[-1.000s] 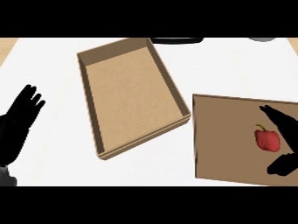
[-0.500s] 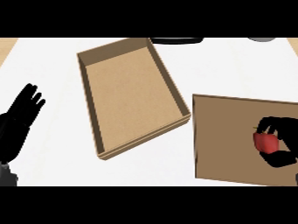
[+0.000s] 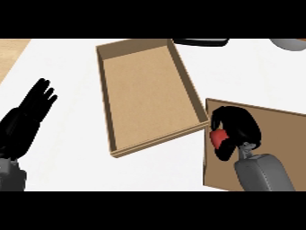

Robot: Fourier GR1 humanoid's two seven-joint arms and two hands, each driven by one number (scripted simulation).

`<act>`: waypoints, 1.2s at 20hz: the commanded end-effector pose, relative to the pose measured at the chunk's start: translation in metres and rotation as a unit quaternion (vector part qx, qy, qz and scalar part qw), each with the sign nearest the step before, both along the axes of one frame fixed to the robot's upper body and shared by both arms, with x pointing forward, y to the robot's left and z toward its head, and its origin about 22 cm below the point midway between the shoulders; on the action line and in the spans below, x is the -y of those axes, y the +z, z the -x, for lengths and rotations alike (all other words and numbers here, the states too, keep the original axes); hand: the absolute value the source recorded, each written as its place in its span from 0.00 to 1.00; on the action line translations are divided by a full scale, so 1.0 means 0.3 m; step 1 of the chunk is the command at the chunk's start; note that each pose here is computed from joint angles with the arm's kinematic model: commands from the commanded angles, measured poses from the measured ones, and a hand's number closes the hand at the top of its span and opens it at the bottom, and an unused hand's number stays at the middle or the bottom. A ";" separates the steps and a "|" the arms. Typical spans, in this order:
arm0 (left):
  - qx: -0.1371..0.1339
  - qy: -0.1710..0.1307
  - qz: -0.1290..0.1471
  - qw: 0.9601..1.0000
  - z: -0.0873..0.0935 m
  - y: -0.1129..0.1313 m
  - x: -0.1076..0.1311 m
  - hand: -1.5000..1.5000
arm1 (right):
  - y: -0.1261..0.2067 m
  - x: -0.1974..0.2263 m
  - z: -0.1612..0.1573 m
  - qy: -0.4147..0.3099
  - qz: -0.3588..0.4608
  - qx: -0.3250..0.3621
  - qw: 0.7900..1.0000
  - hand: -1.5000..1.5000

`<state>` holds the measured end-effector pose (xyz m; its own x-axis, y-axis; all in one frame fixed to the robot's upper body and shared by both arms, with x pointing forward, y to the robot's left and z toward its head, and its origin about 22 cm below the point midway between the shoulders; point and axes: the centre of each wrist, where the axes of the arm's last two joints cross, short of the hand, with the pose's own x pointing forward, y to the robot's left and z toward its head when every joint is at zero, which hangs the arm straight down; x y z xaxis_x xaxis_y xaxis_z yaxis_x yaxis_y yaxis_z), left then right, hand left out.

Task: Pick the bell pepper from the tray and place it in the cardboard box

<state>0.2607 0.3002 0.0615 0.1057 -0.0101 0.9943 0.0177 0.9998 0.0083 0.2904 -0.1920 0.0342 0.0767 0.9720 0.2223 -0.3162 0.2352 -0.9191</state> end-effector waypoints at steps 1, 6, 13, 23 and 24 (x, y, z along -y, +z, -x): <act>0.005 -0.034 -0.003 0.999 -0.019 0.012 0.033 0.50 | 0.048 -0.200 -0.044 -0.012 0.011 0.001 1.000 1.00; 0.003 -0.059 0.001 0.998 -0.043 0.009 0.075 0.50 | 0.145 -0.321 -0.088 -0.056 0.057 0.038 0.996 1.00; 0.001 -0.085 -0.001 0.996 -0.076 0.014 0.140 0.50 | 0.368 -0.526 -0.130 -0.087 0.067 0.148 0.983 1.00; -0.013 -0.064 -0.001 0.998 -0.090 -0.005 0.129 0.50 | 0.654 -0.711 -0.148 -0.185 0.075 0.302 0.932 1.00; 0.003 -0.073 -0.003 0.997 -0.098 0.013 0.137 0.50 | 0.683 -0.721 -0.149 -0.194 0.062 0.315 0.927 1.00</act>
